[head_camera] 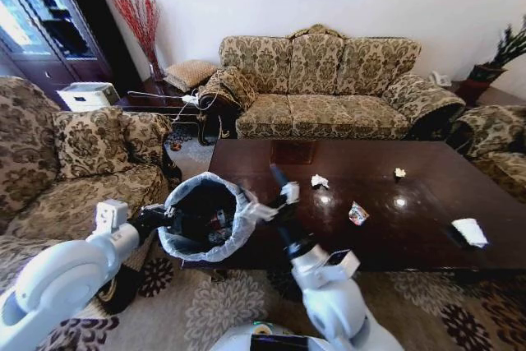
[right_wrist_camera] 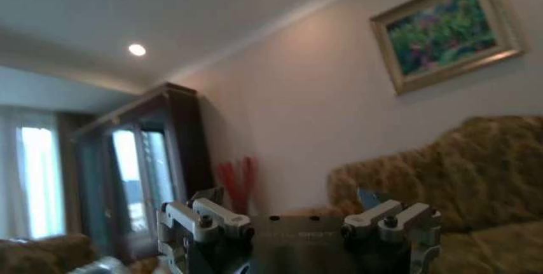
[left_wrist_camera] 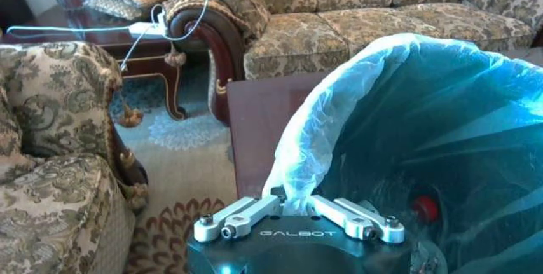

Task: Move to the front of the table and place the trash on the table into the trash bin.

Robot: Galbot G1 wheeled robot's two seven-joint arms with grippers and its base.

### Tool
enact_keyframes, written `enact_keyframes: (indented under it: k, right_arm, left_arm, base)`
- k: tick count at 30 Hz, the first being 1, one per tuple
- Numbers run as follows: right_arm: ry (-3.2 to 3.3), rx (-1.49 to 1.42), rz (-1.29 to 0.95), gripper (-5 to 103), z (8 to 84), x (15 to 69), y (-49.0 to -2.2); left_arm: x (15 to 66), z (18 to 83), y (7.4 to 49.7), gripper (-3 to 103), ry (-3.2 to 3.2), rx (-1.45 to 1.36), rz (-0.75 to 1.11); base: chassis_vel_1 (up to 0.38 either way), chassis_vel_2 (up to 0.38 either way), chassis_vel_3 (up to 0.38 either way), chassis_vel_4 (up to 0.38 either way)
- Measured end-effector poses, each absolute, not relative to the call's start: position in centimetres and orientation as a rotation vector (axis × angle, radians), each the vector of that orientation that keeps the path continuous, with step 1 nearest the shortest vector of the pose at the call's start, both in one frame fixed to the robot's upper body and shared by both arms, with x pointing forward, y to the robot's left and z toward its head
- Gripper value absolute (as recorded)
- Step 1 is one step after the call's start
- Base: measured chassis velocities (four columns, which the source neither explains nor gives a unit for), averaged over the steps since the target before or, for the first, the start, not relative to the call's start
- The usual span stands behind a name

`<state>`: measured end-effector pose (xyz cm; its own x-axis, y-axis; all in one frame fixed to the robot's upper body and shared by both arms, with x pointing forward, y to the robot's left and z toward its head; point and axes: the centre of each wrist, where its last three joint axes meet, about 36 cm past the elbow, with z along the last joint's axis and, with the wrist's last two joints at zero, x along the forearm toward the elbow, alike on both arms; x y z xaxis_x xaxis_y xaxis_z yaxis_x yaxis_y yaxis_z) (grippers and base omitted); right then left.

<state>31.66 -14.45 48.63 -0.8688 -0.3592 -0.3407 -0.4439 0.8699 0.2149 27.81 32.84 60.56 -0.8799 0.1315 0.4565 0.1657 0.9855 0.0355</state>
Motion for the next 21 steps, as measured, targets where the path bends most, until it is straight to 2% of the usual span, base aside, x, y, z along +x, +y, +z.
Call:
enact_keyframes:
  k: [11, 15, 21]
  right_arm:
    - [2.938, -0.436, 0.387, 100, 43.1, 35.1, -16.3]
    - [2.971, -0.380, 0.359, 100, 40.7, 37.2, -16.4]
    - [2.997, -0.327, 0.382, 100, 39.4, 38.5, -16.4]
  left_arm:
    - [27.0, 60.1, 32.9, 0, -2.666, -0.184, -0.057]
    - [26.7, 59.7, 33.0, 0, -2.663, -0.167, -0.050]
    - [26.5, 59.5, 33.1, 0, -2.666, -0.154, -0.043]
  base:
    - [-0.048, -0.001, 0.052, -0.001]
    - [-0.209, -0.003, 0.231, 0.013]
    - [-0.366, -0.048, 0.346, 0.041]
